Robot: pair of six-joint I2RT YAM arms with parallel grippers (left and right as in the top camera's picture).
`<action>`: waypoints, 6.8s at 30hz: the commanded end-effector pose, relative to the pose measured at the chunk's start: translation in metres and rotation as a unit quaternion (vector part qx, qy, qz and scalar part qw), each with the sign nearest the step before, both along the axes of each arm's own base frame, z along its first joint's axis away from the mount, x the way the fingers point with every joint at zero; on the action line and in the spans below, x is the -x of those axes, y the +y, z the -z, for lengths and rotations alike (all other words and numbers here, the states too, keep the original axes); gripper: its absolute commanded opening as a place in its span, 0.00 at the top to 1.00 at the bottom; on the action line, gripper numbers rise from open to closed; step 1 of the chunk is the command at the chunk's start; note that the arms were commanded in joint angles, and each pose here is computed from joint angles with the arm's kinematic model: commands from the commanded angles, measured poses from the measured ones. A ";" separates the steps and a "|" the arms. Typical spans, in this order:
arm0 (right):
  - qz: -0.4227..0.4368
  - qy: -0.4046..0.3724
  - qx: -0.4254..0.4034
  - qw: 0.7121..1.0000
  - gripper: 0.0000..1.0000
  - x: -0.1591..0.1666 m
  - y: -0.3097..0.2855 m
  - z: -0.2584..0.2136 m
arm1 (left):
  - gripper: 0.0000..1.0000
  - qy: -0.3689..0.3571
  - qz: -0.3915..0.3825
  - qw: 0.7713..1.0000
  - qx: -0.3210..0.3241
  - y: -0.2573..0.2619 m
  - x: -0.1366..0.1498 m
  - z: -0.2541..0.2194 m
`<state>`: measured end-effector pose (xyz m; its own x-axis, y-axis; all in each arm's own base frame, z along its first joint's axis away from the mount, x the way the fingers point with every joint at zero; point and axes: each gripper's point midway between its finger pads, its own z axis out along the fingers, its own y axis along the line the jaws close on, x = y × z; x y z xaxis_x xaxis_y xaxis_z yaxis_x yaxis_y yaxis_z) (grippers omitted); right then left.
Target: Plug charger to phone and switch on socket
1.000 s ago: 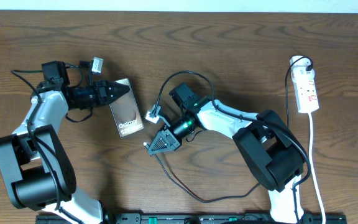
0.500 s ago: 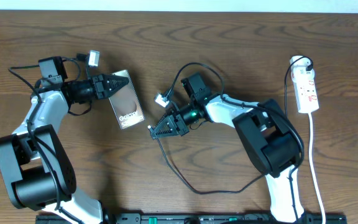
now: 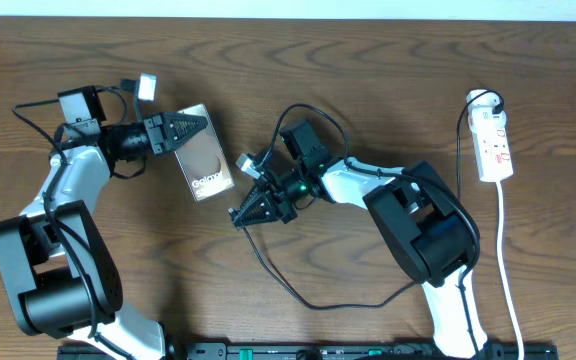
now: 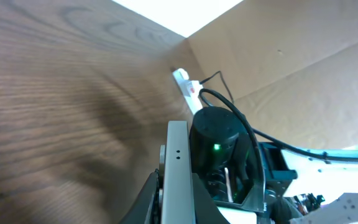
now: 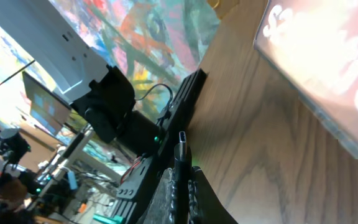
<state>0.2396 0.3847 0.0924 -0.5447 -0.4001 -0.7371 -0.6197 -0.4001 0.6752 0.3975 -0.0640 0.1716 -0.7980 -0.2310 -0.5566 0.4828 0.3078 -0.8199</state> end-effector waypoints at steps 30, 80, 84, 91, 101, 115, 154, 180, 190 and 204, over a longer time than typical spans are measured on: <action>0.062 0.032 0.067 0.995 0.99 -0.027 0.017 0.005 | 0.93 -0.012 0.014 0.999 0.031 0.001 -0.003 -0.022; 0.157 0.136 0.183 0.961 0.98 -0.055 0.013 0.029 | 0.94 0.008 -0.064 0.998 0.020 0.052 -0.013 -0.016; 0.198 0.132 0.214 0.947 0.98 -0.069 0.002 0.037 | 0.93 0.008 -0.064 0.998 0.020 0.051 -0.013 -0.016; 0.257 0.083 0.315 0.910 0.99 -0.077 -0.034 0.039 | 0.93 0.008 -0.064 0.998 0.020 0.051 -0.013 -0.016; 0.354 0.039 0.527 0.772 0.99 -0.073 -0.109 0.052 | 0.92 0.016 -0.064 0.998 0.023 0.051 -0.012 -0.015; 0.338 0.092 0.665 0.660 0.99 -0.028 -0.166 0.069 | 0.93 0.017 -0.064 0.998 0.023 0.051 -0.012 -0.015; 0.293 0.107 0.761 0.569 0.99 0.028 -0.200 0.087 | 0.93 0.019 -0.064 0.997 0.024 0.051 -0.012 -0.015; 0.287 0.112 0.768 0.561 0.99 0.037 -0.206 0.094 | 0.93 0.019 -0.063 0.998 0.025 0.051 -0.011 -0.015; 0.289 0.121 0.767 0.560 0.99 0.042 -0.207 0.102 | 0.93 0.019 -0.063 0.998 0.025 0.051 -0.011 -0.015; 0.218 0.114 0.525 0.815 0.99 0.002 -0.102 0.069 | 0.93 0.018 -0.063 0.998 0.025 0.051 -0.011 -0.015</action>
<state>0.2403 0.2473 0.0021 -0.9319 -0.3392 0.1285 -0.2662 0.8803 0.3927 0.4112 -0.0113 0.1755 -0.7829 -0.3661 -0.5030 0.3826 0.3543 -0.8533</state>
